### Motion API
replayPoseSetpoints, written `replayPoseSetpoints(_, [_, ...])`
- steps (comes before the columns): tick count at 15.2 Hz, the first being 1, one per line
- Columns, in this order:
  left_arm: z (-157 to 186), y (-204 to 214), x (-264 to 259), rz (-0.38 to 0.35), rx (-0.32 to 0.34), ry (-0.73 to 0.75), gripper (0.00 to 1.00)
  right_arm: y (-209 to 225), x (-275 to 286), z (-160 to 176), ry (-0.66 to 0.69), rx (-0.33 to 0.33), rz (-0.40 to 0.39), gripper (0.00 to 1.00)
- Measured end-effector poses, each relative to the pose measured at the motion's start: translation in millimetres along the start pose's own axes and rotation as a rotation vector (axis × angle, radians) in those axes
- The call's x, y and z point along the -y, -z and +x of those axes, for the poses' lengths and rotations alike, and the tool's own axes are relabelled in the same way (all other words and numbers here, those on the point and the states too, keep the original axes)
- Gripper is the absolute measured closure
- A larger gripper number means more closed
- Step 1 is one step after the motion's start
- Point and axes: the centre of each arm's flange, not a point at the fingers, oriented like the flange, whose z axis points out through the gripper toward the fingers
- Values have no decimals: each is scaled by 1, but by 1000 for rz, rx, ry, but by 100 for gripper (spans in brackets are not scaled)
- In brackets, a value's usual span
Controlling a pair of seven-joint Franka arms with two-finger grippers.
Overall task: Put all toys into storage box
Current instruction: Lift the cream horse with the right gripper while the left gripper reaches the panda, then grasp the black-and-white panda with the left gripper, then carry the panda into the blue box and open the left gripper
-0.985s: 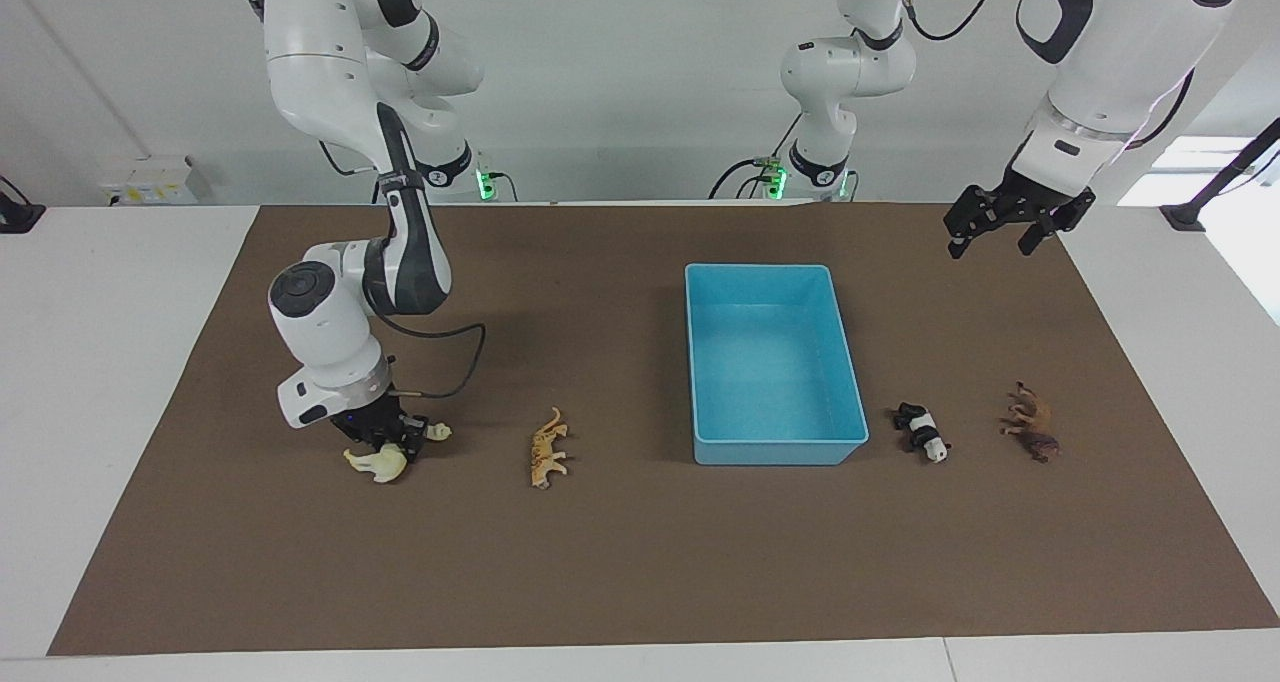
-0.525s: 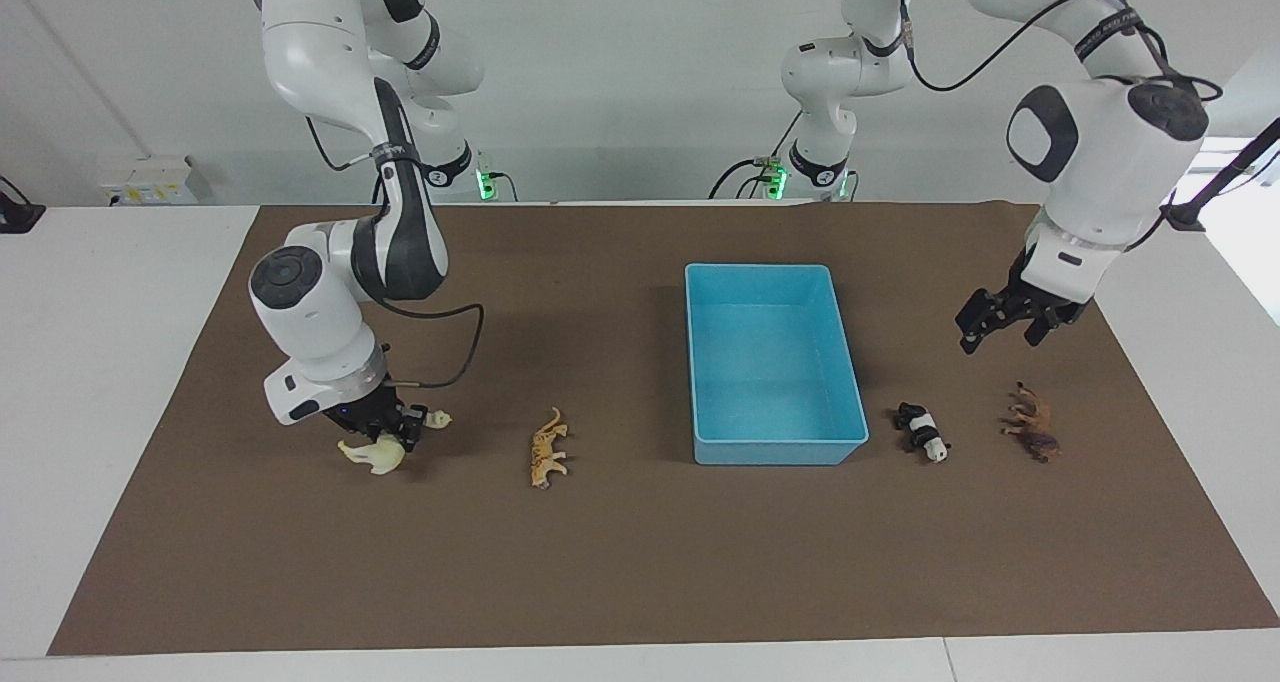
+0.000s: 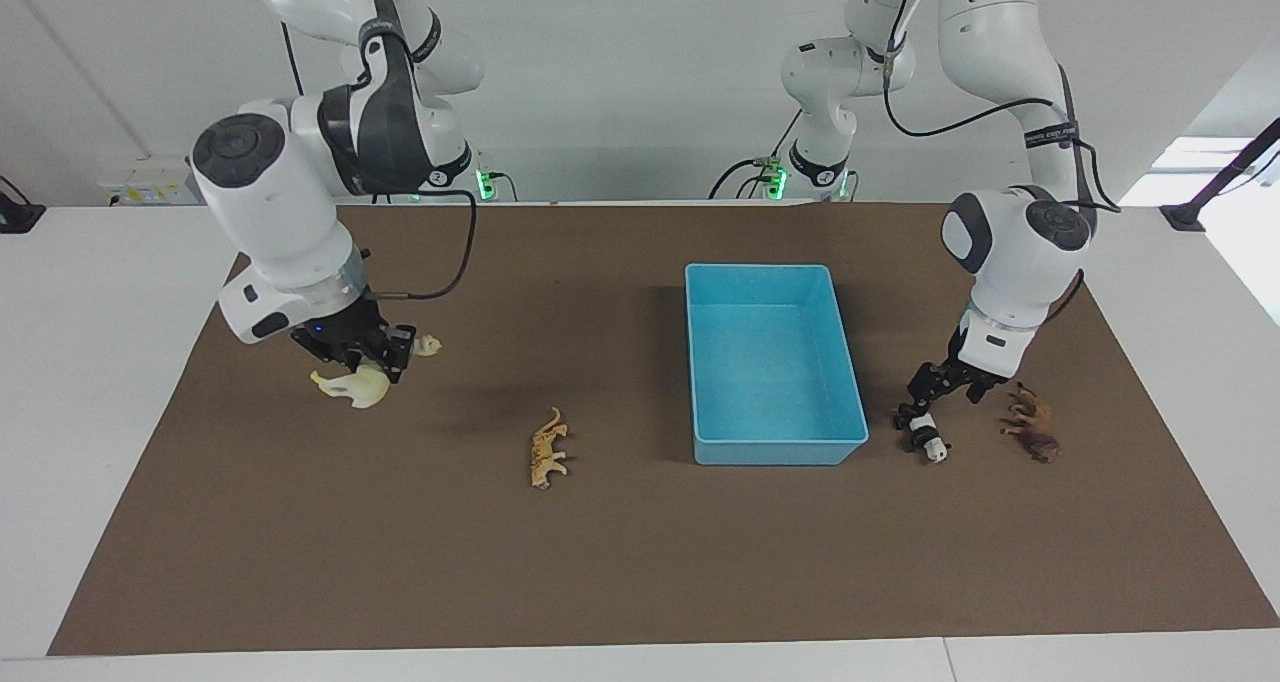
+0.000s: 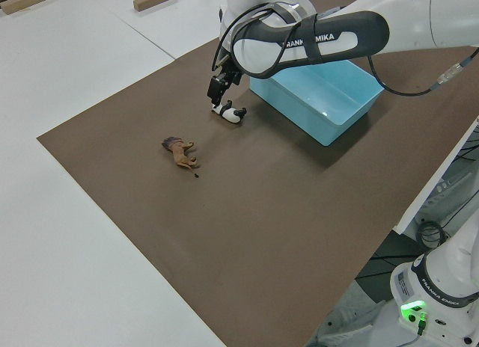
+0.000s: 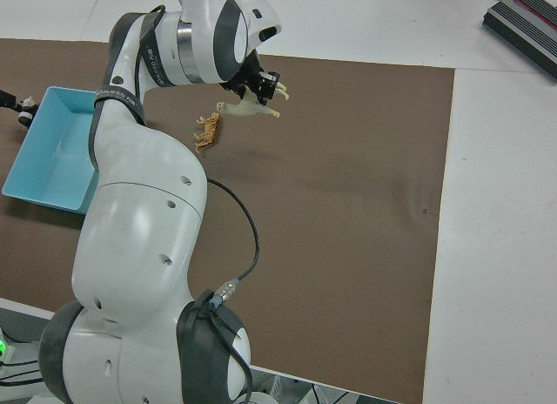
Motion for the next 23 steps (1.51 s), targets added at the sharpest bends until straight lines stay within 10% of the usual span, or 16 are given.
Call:
replayPoseSetpoints(7, [-5,-34,-19,-8,9,4,3,66,4,-33,36,-5,-1,59])
replayPoseSetpoints(11, [-2,-31,-15,-2,24,13,49,79,8,-43,47,-11,0,59])
replayPoseSetpoints(18, [51,109,-56,-23,143,165,50,78,10,-43,51,-9,0,59])
replayPoseSetpoints(23, [-33,88,-213,7,215,165,50,84,20,-48,69,-18,5,59])
